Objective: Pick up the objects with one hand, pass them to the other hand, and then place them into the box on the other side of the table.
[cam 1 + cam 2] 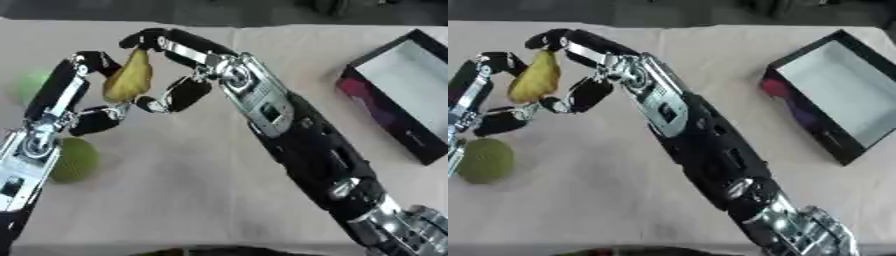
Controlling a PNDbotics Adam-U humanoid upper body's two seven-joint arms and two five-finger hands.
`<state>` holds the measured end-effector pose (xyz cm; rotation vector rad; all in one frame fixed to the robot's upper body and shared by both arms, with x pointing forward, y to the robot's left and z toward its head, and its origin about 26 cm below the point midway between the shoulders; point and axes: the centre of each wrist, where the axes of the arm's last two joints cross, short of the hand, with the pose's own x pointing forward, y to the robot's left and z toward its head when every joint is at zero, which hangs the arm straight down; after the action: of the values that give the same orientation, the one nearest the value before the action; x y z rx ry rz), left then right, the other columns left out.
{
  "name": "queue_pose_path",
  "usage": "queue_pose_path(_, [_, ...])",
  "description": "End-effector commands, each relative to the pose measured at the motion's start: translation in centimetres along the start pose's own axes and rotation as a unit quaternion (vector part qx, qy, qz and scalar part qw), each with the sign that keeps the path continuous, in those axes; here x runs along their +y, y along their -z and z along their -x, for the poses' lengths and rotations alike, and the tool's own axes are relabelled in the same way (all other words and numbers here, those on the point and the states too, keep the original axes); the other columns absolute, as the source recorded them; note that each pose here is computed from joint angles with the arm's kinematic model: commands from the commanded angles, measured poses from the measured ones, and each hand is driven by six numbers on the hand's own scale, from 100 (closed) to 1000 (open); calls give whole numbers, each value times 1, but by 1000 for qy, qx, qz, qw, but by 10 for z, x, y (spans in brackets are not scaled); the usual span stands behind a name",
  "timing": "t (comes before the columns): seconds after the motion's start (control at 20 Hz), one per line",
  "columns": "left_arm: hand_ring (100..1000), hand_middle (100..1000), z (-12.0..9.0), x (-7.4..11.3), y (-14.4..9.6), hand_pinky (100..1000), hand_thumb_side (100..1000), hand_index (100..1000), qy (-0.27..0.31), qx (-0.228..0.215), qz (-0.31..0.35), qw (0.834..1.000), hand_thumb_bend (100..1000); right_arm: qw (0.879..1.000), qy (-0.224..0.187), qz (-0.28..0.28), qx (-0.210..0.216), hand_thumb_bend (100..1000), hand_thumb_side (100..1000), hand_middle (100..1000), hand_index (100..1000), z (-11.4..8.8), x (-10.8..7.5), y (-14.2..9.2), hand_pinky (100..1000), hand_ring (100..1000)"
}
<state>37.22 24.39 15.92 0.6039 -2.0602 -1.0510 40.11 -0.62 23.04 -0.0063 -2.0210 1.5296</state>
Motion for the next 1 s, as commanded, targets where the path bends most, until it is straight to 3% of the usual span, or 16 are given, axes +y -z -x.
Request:
queue_pose_path(0.05, [520, 506, -6, 8, 5, 727, 100, 505, 1, -14, -9, 1000, 100, 1000, -6, 11, -8, 331, 100, 813, 851, -7, -5, 4, 957, 903])
queue_pose_path(0.35, [519, 505, -7, 8, 5, 727, 103, 505, -6, -18, -20, 1000, 100, 1000, 9, 25, 3, 189, 100, 698, 738, -5, -6, 1, 954, 846])
queue_pose_path(0.4, [517, 503, -8, 8, 5, 727, 109, 504, -8, -20, -22, 1000, 100, 1000, 13, 27, 3, 114, 100, 655, 703, -4, -7, 0, 954, 830])
queue_pose_path(0.45, [517, 503, -8, 8, 5, 726, 111, 504, -11, -22, -25, 999, 100, 999, 17, 29, 4, 100, 100, 638, 688, -4, -8, -1, 954, 824])
queue_pose_path(0.85, [513, 503, -9, 7, 5, 729, 100, 547, -32, -28, -45, 998, 100, 999, 40, 28, -4, 100, 100, 515, 533, -7, -7, -2, 945, 770])
queue_pose_path(1.0, [513, 502, -9, 8, 5, 729, 100, 555, -40, -27, -58, 997, 100, 998, 54, 19, -8, 222, 100, 489, 493, -7, -7, -2, 941, 753])
